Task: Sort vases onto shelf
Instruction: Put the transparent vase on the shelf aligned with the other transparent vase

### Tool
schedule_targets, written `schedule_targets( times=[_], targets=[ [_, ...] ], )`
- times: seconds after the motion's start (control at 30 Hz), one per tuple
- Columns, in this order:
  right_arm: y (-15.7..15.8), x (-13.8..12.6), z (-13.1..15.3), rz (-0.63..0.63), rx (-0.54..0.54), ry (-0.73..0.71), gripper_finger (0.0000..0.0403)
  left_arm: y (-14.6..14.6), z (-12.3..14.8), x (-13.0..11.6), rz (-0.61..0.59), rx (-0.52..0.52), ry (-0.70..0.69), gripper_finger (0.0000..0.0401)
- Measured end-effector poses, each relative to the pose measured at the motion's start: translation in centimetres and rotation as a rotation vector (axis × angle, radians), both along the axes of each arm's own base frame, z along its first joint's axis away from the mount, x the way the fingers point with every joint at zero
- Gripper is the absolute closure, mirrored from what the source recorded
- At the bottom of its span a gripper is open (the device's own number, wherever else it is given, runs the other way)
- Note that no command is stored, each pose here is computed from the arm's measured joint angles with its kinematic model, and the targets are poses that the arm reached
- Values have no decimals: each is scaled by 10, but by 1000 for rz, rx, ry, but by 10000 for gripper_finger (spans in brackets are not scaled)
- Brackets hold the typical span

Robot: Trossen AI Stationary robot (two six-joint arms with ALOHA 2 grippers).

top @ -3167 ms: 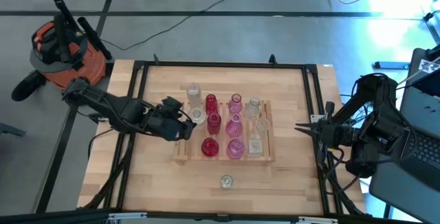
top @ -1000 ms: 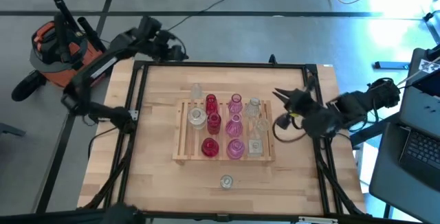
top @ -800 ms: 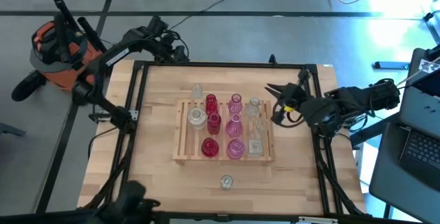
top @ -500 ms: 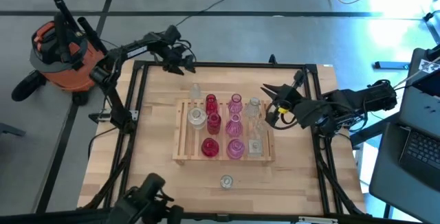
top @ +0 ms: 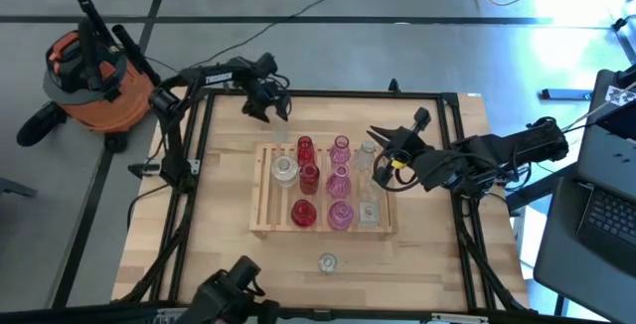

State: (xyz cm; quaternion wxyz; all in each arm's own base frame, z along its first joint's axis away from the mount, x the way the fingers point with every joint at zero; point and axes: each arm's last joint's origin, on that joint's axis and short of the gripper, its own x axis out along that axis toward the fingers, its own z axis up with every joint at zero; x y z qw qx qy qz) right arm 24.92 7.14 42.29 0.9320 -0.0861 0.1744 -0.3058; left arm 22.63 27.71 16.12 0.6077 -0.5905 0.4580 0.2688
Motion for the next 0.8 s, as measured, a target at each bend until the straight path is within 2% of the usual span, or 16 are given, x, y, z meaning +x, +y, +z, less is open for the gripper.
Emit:
schedule_targets(
  times=[0.27,0.37,0.5,0.73,0.8],
  targets=[
    [1,1,0,5,3,0,402,-9,-17,17,-16,17,84,23],
    [1,1,0,8,4,1,402,-12,-17,21,-16,35,110,37],
    [1,1,-1,24,10,9,402,-16,-18,26,-14,55,136,79],
    [1,1,-2,38,9,21,402,-16,-18,29,1,52,126,182],
    [2,1,-2,48,13,24,402,-16,-18,29,13,48,127,190]
  ],
)
